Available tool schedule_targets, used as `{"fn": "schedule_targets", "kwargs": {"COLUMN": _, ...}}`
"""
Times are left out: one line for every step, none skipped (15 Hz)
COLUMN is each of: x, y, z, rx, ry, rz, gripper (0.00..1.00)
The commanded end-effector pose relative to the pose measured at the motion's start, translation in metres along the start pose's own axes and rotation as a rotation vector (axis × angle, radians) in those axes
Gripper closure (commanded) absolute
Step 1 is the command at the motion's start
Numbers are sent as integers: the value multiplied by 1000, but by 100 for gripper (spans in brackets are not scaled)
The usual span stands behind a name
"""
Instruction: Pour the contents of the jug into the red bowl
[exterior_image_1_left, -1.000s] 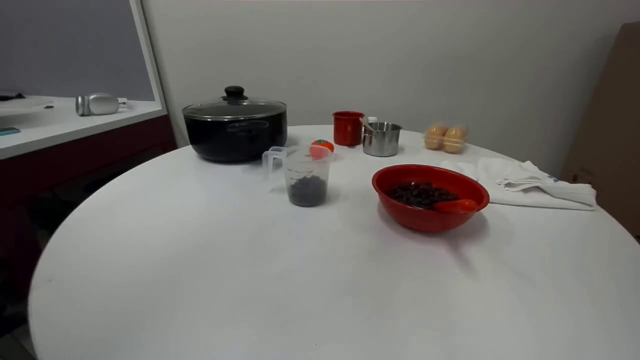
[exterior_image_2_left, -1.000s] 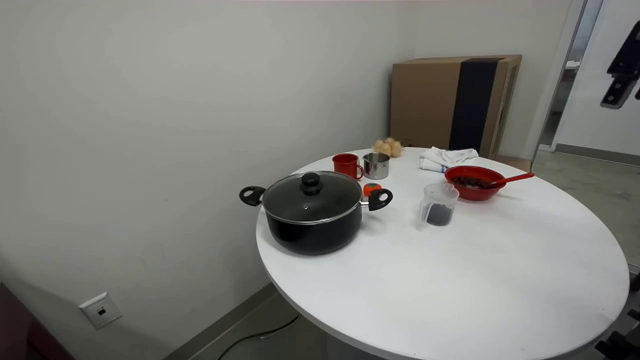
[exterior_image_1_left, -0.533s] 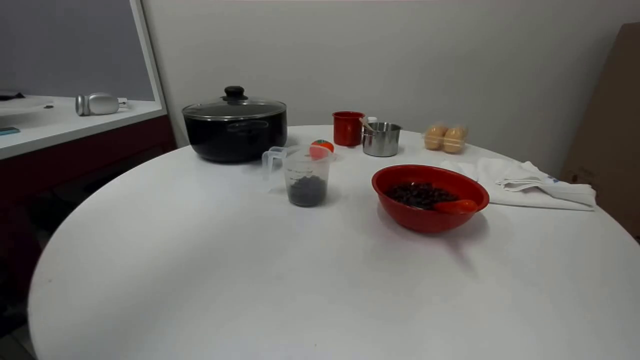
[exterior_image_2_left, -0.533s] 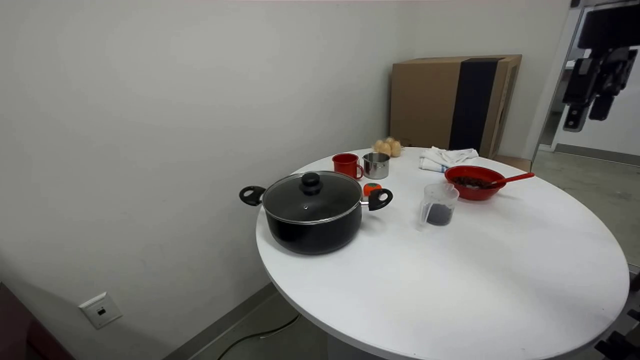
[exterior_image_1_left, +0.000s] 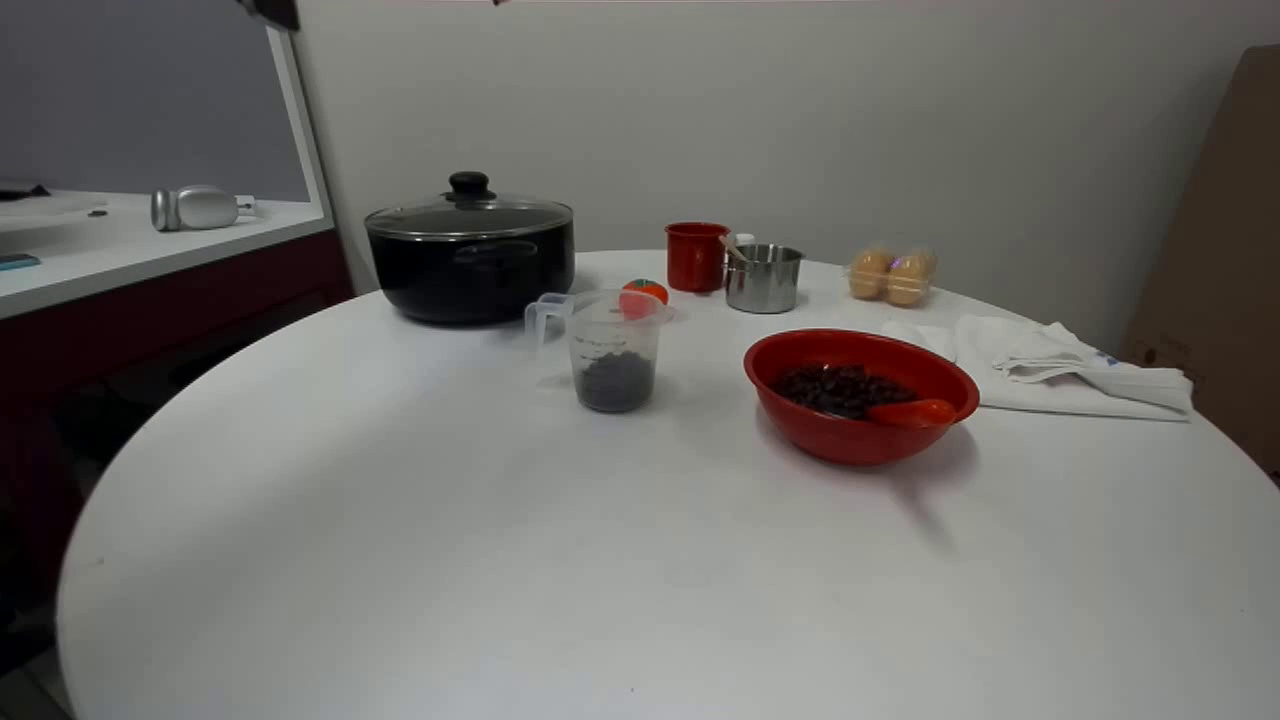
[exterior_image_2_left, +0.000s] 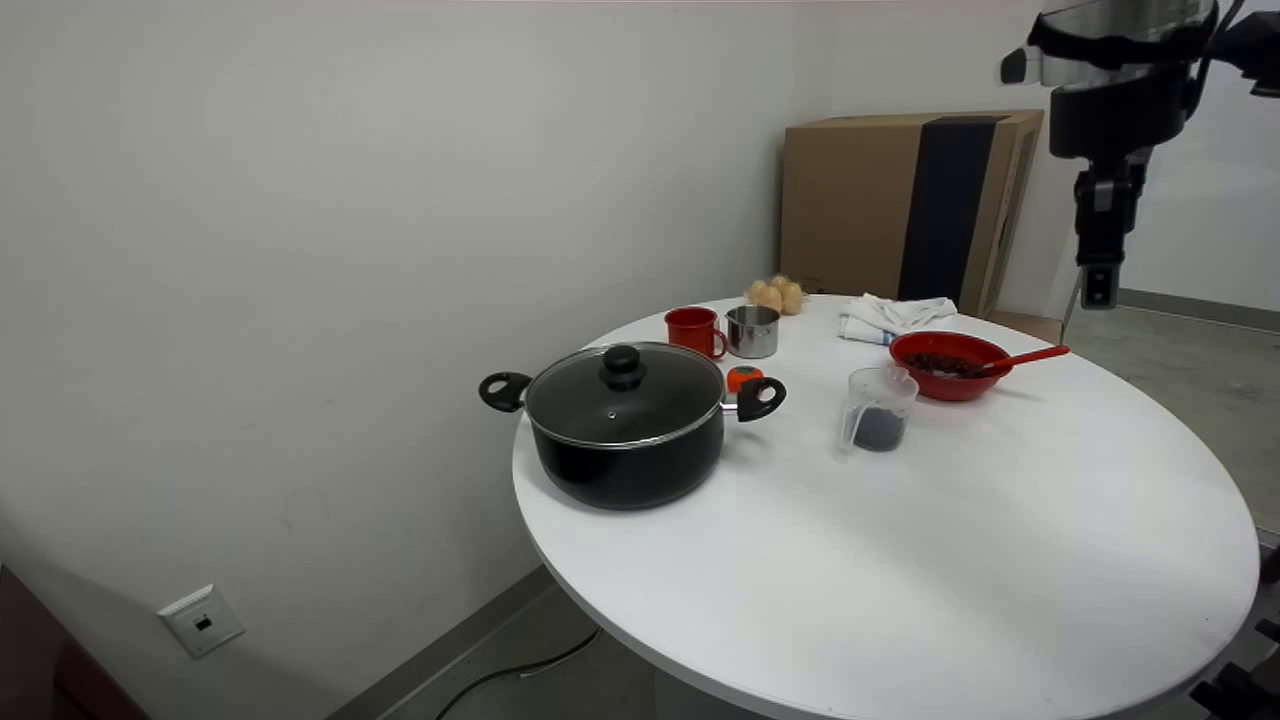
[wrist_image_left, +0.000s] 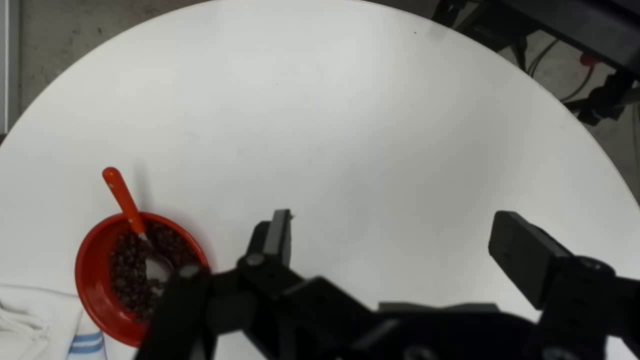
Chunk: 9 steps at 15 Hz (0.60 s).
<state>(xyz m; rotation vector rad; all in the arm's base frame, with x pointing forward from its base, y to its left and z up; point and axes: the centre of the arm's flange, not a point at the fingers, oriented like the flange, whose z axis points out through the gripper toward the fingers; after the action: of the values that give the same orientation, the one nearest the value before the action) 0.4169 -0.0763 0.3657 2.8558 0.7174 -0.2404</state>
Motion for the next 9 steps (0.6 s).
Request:
{"fn": "schedule_targets", "kwargs": {"x": 16, "y": -10, "z": -17, "rx": -39, "ry": -6, "rz": -194, "gripper": 0}}
{"fn": "schedule_targets", "kwargs": {"x": 19, "y": -15, "z": -23, "rx": -40, "ry": 2, "rz": -247, "gripper": 0}}
{"fn": "schedule_targets", "kwargs": {"x": 22, "y": -18, "z": -28, "rx": -46, "ry": 7, "rz": -301, "gripper": 0}}
{"fn": "schedule_targets", "kwargs": {"x": 23, "y": -20, "z": -35, "rx": -50, "ry": 18, "rz": -354, "gripper": 0}}
{"fn": "schedule_targets", "kwargs": {"x": 24, "y": -22, "z": -41, "rx": -56, "ry": 27, "rz": -407, "gripper": 0}}
{"fn": "schedule_targets", "kwargs": {"x": 24, "y": -23, "z": -45, "rx": -66, "ry": 42, "rz": -459, "gripper": 0}}
{"fn": "schedule_targets", "kwargs": {"x": 27, "y": -24, "z": -29, "rx": -58, "ry": 30, "rz": -367, "gripper": 0}}
{"fn": "schedule_targets", "kwargs": {"x": 28, "y": -25, "z": -34, "rx": -66, "ry": 37, "rz": -401, "gripper": 0}}
{"fn": "schedule_targets", "kwargs": {"x": 28, "y": -25, "z": -37, "rx": -70, "ry": 41, "rz": -420, "gripper": 0}}
